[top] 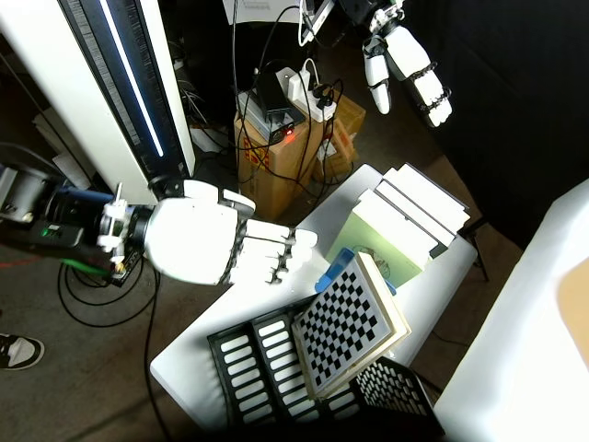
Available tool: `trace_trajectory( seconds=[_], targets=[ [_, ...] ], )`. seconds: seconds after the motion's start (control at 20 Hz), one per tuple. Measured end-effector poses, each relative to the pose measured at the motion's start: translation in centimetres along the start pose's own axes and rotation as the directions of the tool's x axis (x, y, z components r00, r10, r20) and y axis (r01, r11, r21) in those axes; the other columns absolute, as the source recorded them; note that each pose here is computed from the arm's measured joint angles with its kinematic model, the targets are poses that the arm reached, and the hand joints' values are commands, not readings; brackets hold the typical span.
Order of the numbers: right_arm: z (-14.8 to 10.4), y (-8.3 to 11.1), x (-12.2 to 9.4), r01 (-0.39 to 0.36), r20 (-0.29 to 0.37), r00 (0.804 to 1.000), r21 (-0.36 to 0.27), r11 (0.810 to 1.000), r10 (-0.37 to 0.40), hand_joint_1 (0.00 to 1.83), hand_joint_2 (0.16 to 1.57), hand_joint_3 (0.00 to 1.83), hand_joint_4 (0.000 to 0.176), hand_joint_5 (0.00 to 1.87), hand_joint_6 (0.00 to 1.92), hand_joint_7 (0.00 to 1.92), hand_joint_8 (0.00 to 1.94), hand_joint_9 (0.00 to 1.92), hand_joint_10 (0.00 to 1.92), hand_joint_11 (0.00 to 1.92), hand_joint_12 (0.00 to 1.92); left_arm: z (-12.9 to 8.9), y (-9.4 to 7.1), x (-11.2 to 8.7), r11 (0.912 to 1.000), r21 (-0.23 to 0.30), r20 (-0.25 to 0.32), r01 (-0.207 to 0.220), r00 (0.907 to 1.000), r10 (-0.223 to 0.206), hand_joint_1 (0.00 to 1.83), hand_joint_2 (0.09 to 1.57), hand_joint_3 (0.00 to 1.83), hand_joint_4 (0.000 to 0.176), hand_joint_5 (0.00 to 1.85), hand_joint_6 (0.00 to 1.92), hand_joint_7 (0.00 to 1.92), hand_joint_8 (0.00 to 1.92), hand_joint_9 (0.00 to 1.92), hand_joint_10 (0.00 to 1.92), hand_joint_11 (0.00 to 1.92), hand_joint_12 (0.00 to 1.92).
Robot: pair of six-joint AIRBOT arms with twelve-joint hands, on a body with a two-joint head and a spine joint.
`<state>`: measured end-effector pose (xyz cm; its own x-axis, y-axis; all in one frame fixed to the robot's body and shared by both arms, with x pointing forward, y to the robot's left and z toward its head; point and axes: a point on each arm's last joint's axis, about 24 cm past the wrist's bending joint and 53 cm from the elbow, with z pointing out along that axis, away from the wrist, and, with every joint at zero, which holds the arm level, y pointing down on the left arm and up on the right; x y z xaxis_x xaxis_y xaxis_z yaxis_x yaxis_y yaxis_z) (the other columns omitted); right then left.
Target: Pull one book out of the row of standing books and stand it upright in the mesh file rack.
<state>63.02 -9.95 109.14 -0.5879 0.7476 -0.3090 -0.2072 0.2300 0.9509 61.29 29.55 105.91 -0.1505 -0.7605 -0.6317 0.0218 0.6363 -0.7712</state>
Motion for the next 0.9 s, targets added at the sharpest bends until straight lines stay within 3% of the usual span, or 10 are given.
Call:
trace_trajectory(
  seconds=[0.1,0.2,0.25,0.35,0.4,0.55,0.6,0.65,0.8,0.9],
  targets=[
    [0.2,-0.8,1.1,0.004,-0.023,1.0,0.025,1.0,-0.003,0.76,1.33,0.0,0.0,0.0,0.0,0.05,0.01,0.01,0.2,0.0,1.02,0.0,0.0,0.0,1.0,0.0,0.002,0.001,1.0,-0.001,0.37,1.43,0.0,0.001,0.02,0.0,0.0,0.0,0.0,0.0,0.0,0.0],
    [0.6,-2.2,1.7,0.013,-0.044,0.999,0.067,0.998,-0.01,0.78,1.34,0.0,0.0,0.0,0.0,0.08,0.01,0.04,0.29,0.0,1.34,0.0,-0.1,-0.3,1.0,0.002,0.012,0.003,0.9999,-0.003,0.37,1.42,0.0,0.009,0.02,0.0,0.0,0.0,0.0,0.0,0.0,0.0],
    [0.7,-2.6,1.8,0.017,-0.05,0.999,0.083,0.996,-0.012,0.81,1.34,0.0,0.0,0.0,0.0,0.07,0.0,0.01,0.31,0.0,1.33,0.0,-0.1,-0.3,1.0,0.004,0.013,0.003,0.9999,-0.003,0.4,1.42,0.0,0.003,0.03,0.0,0.0,0.0,0.0,0.0,0.0,0.0],
    [0.7,-3.0,2.1,0.016,-0.058,0.998,0.095,0.995,-0.011,0.82,1.32,0.0,0.0,0.0,0.0,0.02,0.0,0.01,0.24,0.0,1.04,0.0,-0.1,-0.4,1.0,0.001,0.016,0.004,0.9999,-0.004,0.41,1.42,0.0,0.0,0.03,0.0,0.0,0.0,0.0,0.0,0.0,0.0],
    [0.8,-3.0,2.4,0.015,-0.064,0.998,0.098,0.995,-0.009,0.8,1.32,0.0,0.0,0.0,0.0,0.04,0.01,0.02,0.24,0.0,1.02,0.0,-0.1,-0.4,1.0,0.002,0.016,0.004,0.9999,-0.004,0.37,1.41,0.0,0.009,0.03,0.0,0.0,0.0,0.0,0.0,0.0,0.0],
    [1.8,-3.8,4.4,0.024,-0.105,0.994,0.128,0.992,-0.011,0.75,1.34,0.0,0.0,0.0,0.0,0.04,0.0,0.02,0.2,0.0,1.11,-0.2,-0.1,-0.1,0.9999,-0.003,0.012,0.01,0.9999,-0.01,0.39,1.41,0.0,0.0,0.04,0.0,0.0,0.0,0.0,0.0,0.0,0.0],
    [2.3,-3.9,4.7,0.032,-0.114,0.993,0.133,0.991,-0.017,0.76,1.34,0.0,0.0,0.0,0.0,0.03,0.0,0.0,0.13,0.0,0.84,-0.2,0.0,-0.2,0.9999,-0.005,0.014,0.013,0.9998,-0.013,0.39,1.41,0.0,0.007,0.03,0.0,0.0,0.0,0.0,0.0,0.0,0.0],
    [3.2,-3.9,4.9,0.043,-0.119,0.992,0.133,0.99,-0.027,0.76,1.34,0.0,0.0,0.0,0.0,0.03,0.0,0.01,0.12,0.0,0.72,-0.2,0.0,-0.3,0.9999,-0.008,0.019,0.015,0.9997,-0.015,0.38,1.41,0.0,0.016,0.02,0.0,0.0,0.0,0.0,0.0,0.0,0.0],
    [4.9,-5.0,5.8,0.068,-0.144,0.989,0.162,0.984,-0.045,0.74,1.35,0.0,0.0,0.0,0.0,0.01,0.0,0.05,0.14,0.0,0.95,-0.2,0.1,-0.3,0.9998,-0.012,0.022,0.017,0.9996,-0.017,0.43,1.41,0.0,0.022,0.03,0.0,0.0,0.0,0.0,0.0,0.0,0.0],
    [5.8,-6.1,6.6,0.087,-0.17,0.984,0.196,0.977,-0.053,0.76,1.35,0.0,0.0,0.0,0.0,0.0,0.0,0.04,0.15,0.0,1.09,-0.2,0.2,-0.3,0.9998,-0.013,0.022,0.017,0.9996,-0.017,0.4,1.41,0.0,0.005,0.03,0.0,0.0,0.0,0.0,0.0,0.0,0.0]
  ],
)
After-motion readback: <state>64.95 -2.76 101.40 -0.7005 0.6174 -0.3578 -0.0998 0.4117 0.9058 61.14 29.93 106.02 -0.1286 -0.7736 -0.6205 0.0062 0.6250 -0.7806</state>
